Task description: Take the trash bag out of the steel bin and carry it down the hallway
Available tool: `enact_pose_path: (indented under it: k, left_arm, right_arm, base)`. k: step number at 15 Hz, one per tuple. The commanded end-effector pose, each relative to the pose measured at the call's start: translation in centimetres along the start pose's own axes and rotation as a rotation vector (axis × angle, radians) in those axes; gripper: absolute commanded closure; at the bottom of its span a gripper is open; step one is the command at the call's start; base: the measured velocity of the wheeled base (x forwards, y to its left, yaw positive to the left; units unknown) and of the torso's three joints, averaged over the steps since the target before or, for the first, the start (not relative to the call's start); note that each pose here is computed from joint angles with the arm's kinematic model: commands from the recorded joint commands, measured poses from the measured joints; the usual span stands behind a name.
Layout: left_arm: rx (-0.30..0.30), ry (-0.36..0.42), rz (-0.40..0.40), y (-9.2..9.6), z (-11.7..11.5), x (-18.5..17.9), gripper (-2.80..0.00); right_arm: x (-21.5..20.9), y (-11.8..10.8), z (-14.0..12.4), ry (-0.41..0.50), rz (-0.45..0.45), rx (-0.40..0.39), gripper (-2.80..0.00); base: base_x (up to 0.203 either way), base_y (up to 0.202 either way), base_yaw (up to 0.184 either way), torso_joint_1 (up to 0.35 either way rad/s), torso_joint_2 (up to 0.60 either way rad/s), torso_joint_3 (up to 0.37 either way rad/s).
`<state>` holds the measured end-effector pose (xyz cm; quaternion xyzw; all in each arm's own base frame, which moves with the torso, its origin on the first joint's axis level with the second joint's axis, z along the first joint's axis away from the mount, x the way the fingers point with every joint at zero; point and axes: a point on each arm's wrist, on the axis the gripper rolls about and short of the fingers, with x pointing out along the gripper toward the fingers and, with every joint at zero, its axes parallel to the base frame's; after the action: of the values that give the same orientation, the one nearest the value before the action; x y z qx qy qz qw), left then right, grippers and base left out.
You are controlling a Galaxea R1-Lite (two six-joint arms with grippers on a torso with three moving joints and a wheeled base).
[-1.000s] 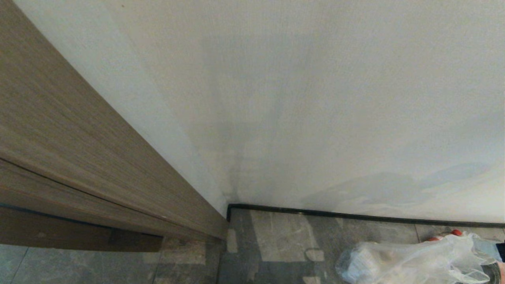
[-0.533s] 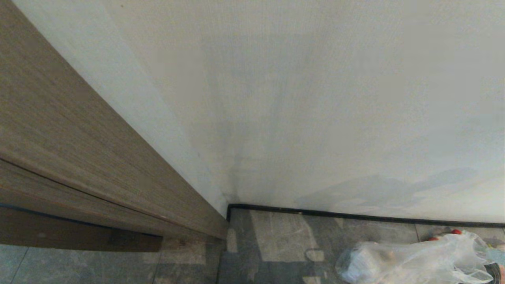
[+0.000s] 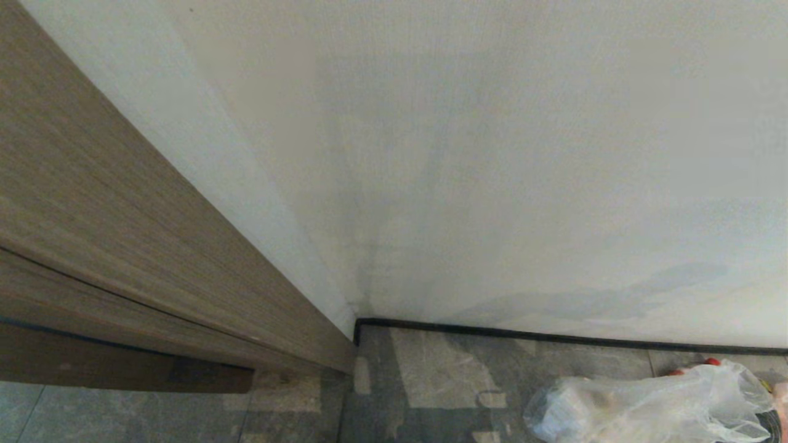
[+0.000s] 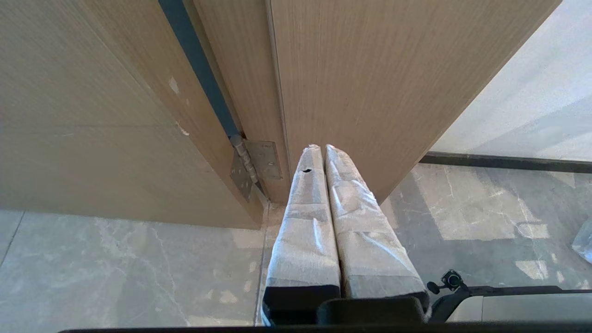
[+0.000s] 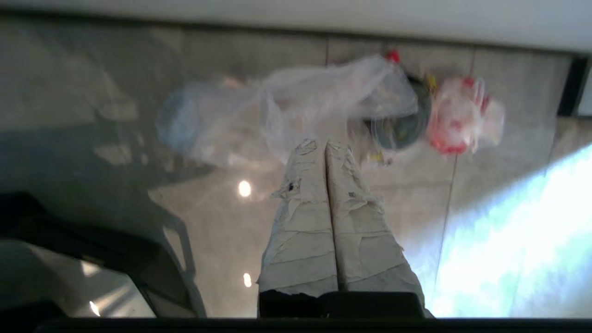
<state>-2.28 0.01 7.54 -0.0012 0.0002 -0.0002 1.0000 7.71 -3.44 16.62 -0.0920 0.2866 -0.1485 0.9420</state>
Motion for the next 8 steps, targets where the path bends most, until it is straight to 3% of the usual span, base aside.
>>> enact_pose_path:
  k: [1,3,8]
  left_arm:
    - [-0.001,0.000,0.000,0.0,0.0,0.0,0.00]
    - [-0.001,0.000,0.000,0.0,0.0,0.0,0.00]
    - [-0.001,0.000,0.000,0.0,0.0,0.0,0.00]
  right_arm:
    - [-1.9,0.4,-0.3,-0.101,-0.004,0.023,0.00]
    - [-3.0,1.2,-1.5,-0.159,0.032,0.058,0.00]
    - [-3.7,2.9,-8.4,-0.261,0.113,0.059,0.00]
  base:
    - [0.000,0.000,0.000,0.000,0.00,0.000]
    - [0.000,0.000,0.000,0.000,0.00,0.000]
    - [0.000,0.000,0.000,0.000,0.00,0.000]
